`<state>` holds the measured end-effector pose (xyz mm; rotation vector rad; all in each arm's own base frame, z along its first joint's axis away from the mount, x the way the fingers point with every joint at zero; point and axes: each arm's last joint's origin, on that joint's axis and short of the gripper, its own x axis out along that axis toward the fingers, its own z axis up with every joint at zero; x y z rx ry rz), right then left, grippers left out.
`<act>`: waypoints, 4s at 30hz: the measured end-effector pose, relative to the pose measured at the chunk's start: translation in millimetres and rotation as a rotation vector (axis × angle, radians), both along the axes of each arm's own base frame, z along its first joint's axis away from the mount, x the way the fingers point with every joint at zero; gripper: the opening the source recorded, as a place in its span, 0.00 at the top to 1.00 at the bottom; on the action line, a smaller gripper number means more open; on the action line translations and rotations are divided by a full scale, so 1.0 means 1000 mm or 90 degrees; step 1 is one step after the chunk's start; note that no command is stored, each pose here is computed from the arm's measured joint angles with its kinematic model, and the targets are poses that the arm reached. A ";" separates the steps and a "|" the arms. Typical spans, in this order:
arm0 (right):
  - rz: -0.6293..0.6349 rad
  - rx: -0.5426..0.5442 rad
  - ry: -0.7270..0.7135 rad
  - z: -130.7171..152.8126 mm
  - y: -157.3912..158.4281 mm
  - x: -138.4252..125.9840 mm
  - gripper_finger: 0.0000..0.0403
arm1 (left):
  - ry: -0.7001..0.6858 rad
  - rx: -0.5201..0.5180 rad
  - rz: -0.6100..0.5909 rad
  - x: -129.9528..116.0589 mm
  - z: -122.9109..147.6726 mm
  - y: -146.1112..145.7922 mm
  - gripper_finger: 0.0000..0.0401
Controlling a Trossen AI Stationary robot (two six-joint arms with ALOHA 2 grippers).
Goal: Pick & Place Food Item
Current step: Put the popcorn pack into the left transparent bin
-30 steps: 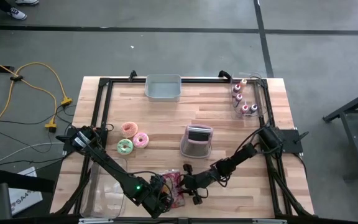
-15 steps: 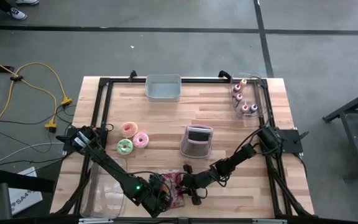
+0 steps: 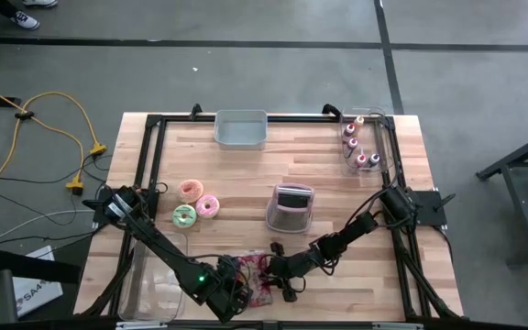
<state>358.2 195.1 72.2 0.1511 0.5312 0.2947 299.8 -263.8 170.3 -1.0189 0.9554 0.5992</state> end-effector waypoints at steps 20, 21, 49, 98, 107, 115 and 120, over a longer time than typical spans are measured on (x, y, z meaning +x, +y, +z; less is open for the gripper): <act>0.002 0.014 0.004 0.000 0.001 -0.001 0.72 | -0.082 -0.056 0.003 0.001 -0.025 0.001 0.64; 0.002 0.014 0.004 0.000 0.001 -0.001 0.72 | -0.090 -0.058 -0.002 0.001 -0.025 0.001 0.64; 0.001 0.018 0.006 -0.001 0.001 -0.001 0.72 | -0.208 0.011 0.014 0.009 -0.021 -0.001 0.64; 0.004 0.025 -0.004 0.001 0.002 0.000 0.72 | -0.226 0.011 0.026 0.013 -0.017 0.001 0.65; 0.004 0.026 -0.004 0.001 0.002 0.000 0.72 | -0.221 0.011 0.026 0.013 -0.017 0.002 0.83; 0.005 0.026 -0.004 0.001 0.002 0.000 0.72 | -0.221 0.012 0.025 0.013 -0.018 0.002 0.91; 0.007 0.028 -0.008 0.001 0.002 0.000 0.72 | -0.221 0.011 0.025 0.013 -0.017 0.002 0.92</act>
